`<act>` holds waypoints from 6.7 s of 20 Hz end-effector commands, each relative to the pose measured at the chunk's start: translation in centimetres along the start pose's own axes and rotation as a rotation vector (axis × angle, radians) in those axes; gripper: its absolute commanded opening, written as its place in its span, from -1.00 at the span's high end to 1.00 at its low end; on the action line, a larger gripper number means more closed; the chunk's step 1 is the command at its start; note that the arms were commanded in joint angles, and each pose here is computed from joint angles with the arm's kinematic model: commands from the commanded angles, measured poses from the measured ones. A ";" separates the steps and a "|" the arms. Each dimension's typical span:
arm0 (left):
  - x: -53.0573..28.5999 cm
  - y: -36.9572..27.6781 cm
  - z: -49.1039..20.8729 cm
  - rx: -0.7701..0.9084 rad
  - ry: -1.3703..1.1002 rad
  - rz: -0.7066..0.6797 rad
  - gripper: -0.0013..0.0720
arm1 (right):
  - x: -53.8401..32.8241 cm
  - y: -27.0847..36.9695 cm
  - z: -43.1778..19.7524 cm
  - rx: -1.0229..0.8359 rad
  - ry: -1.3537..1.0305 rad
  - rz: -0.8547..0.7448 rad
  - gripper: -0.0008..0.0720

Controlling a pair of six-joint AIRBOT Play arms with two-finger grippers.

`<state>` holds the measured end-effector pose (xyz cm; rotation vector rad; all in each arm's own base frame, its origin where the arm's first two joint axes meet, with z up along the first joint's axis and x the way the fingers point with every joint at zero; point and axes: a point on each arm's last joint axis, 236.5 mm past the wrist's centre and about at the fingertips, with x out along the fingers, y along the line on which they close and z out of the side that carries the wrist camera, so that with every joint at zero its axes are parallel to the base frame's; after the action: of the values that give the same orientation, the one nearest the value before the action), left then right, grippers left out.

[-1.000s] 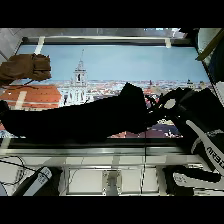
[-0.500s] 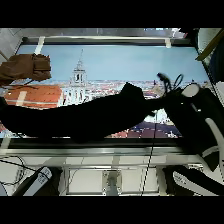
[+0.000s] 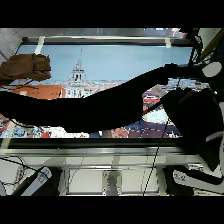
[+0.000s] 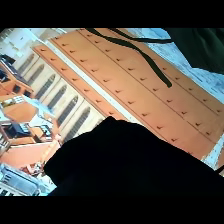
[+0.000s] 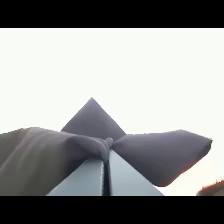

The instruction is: Fold the clothes and pants, and hang the long-sleeved shirts on hangers.

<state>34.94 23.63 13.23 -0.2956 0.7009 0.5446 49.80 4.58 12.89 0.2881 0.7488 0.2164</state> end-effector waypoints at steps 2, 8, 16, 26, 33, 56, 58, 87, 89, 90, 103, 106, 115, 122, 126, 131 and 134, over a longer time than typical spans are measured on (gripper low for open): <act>1.4 2.4 0.1 -0.042 -0.002 0.086 0.94 | 8.5 -2.8 2.2 0.159 -0.021 0.009 0.97; 4.1 1.7 -2.1 -0.043 0.083 0.070 0.94 | 15.6 -2.2 -0.2 0.316 0.104 0.138 -0.46; 3.9 1.8 -3.1 -0.036 0.127 0.075 0.94 | 9.2 -5.5 -13.9 0.152 0.735 0.032 -0.24; 3.7 1.8 -4.2 -0.039 0.175 0.077 0.94 | 15.6 -0.4 -19.3 0.101 0.697 0.128 -0.24; 3.7 1.9 -4.2 -0.039 0.175 0.077 0.94 | 16.4 -0.5 -19.5 0.097 0.682 0.123 -0.07; 1.2 3.4 -4.0 -0.009 0.156 0.104 0.94 | -9.6 1.5 -7.2 -0.017 0.623 0.010 0.97; 2.9 3.6 -4.4 -0.009 0.171 0.105 0.94 | -6.1 0.1 -7.4 0.033 0.633 -0.001 0.97; -4.0 6.1 -19.4 0.240 0.305 0.104 0.95 | -15.2 -3.6 -24.8 -0.016 0.749 -0.208 0.97; -3.2 6.4 -20.5 0.311 0.334 0.087 0.95 | -14.2 -4.7 -30.0 0.014 0.808 -0.217 0.97; -2.9 6.6 -20.8 0.318 0.350 0.085 0.95 | -13.3 -5.3 -31.7 0.033 0.819 -0.224 0.97; -1.2 9.5 -8.1 -0.149 0.183 0.171 -0.60 | -11.7 -3.8 -11.4 -0.065 0.146 -0.245 -0.47; 3.6 9.6 -13.9 -0.177 0.500 0.119 -0.60 | -11.8 -3.6 -11.1 -0.045 0.138 -0.240 -0.47; 13.0 5.9 -13.8 -0.330 0.562 -0.127 -0.31 | -11.2 -0.1 -12.2 0.046 0.176 -0.096 -0.46; 13.4 6.7 -10.4 -0.248 0.509 -0.136 -0.31 | -11.2 -0.2 -12.6 0.074 0.194 -0.099 -0.36; 14.7 5.7 -15.0 -0.257 0.670 -0.199 -0.31 | -11.2 -0.1 -12.5 0.075 0.190 -0.097 -0.36; 15.7 3.5 -15.9 -0.205 0.676 -0.336 -0.18 | -11.3 0.0 -12.8 0.094 0.201 -0.096 -0.36; 15.0 3.0 -17.6 -0.170 0.749 -0.382 -0.18 | -11.3 0.0 -12.8 0.096 0.201 -0.096 -0.36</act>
<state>33.94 25.67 -9.49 -0.7960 1.2436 0.2062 32.90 3.48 11.19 0.3185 0.9679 0.1195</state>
